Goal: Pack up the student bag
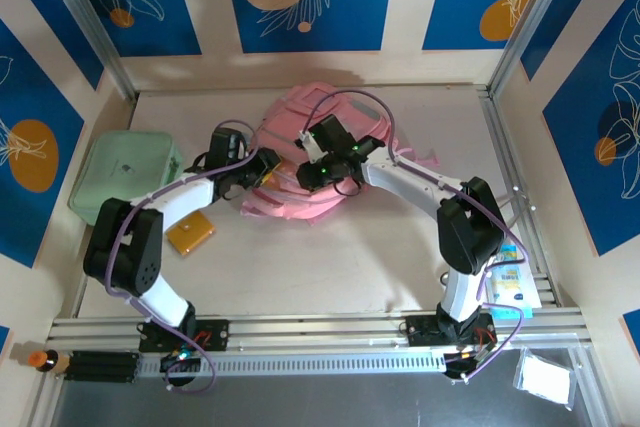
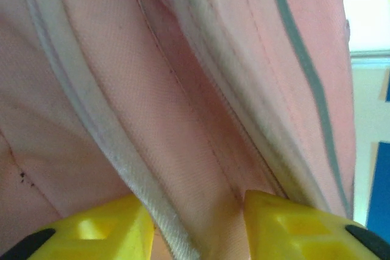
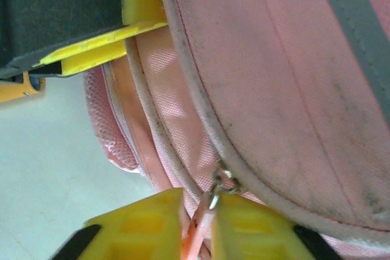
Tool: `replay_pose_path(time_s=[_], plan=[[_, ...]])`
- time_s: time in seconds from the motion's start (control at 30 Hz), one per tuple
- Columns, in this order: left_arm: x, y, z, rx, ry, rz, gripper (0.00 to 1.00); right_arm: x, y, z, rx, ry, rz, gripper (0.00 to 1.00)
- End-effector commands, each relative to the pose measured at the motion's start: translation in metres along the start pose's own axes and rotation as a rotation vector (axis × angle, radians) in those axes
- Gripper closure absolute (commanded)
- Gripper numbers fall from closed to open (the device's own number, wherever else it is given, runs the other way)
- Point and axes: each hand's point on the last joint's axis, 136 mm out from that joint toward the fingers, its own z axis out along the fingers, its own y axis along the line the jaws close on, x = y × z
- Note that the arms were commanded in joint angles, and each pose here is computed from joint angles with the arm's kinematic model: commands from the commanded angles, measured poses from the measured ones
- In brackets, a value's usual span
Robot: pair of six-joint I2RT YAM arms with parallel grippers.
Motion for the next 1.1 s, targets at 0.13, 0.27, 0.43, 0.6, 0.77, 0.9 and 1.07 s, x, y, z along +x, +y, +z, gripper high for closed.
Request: replay_pose_path(time_s=[0.13,0.27,0.43,0.6,0.77,0.9,1.07], plan=[[0.01,0.004,-0.04,-0.118,-0.018,0.152,0.41,-0.004,-0.015,-0.063,-0.112,-0.166,0.189,0.53],[0.016,-0.008,-0.052,-0.136,-0.018,0.258,0.4,-0.003,-0.036,-0.083,-0.098,-0.225,0.31,0.47],[0.033,-0.035,-0.054,-0.279,-0.017,0.511,0.41,-0.003,-0.065,-0.092,-0.066,-0.263,0.474,0.44],[0.051,-0.053,-0.041,-0.386,0.005,0.665,0.47,0.001,-0.087,-0.091,-0.061,-0.263,0.609,0.43],[0.066,-0.063,-0.025,-0.454,0.027,0.777,0.53,0.004,-0.097,-0.09,-0.064,-0.259,0.674,0.43],[0.072,-0.062,-0.016,-0.514,0.042,0.833,0.58,0.007,-0.102,-0.087,-0.065,-0.252,0.699,0.43],[0.078,-0.053,-0.005,-0.561,0.09,0.856,0.61,0.007,-0.104,-0.084,-0.074,-0.243,0.713,0.44]])
